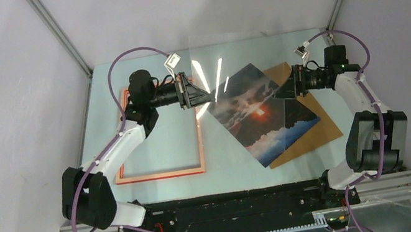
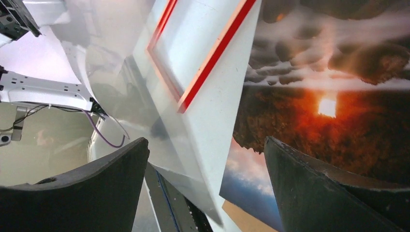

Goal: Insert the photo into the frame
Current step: Pick up the photo frame item at the center of the board.

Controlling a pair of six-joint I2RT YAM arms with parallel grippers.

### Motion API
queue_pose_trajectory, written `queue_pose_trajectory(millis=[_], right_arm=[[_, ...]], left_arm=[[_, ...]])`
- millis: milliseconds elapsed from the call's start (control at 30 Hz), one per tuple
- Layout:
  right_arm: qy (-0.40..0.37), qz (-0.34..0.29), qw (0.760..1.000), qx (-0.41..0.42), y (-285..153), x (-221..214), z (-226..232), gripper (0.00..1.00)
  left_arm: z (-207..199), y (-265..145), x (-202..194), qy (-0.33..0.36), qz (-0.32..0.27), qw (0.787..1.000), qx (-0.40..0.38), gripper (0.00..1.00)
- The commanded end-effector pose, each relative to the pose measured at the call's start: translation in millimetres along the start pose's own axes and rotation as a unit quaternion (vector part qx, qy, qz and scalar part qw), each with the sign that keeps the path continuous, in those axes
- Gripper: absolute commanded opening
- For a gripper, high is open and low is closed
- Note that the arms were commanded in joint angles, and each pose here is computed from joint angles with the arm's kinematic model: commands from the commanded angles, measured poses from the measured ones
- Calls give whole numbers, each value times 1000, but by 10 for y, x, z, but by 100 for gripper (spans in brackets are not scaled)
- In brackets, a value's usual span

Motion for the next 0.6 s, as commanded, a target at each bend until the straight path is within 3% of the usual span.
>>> queue_pose_trajectory(millis=[0,167,400,567], right_arm=[[-66,-28,996,47,34,246,260,93],[-83,-34,992,84,61,317,427,88],[-80,-24,989,123,69,272,555,70],[-75,-18,988,133,56,205,593,68]], left_arm=[[-184,-77,47,25,5,999,-26,0],[-249,-116,75,26,3,999,-30,0],[-217,-165,111,31,-14,999,-14,0],[-182,-164,142,31,-22,999,-5,0]])
Point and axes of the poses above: each gripper's point midway between its finger pads, its own y axis out along the fingers, its own z axis along the line the jaws close on, x = y × z, the point moved 10 cm from there along -y, back along the fingers, and after that the axes turned 1 degree about -y, right-handed, at the moved point
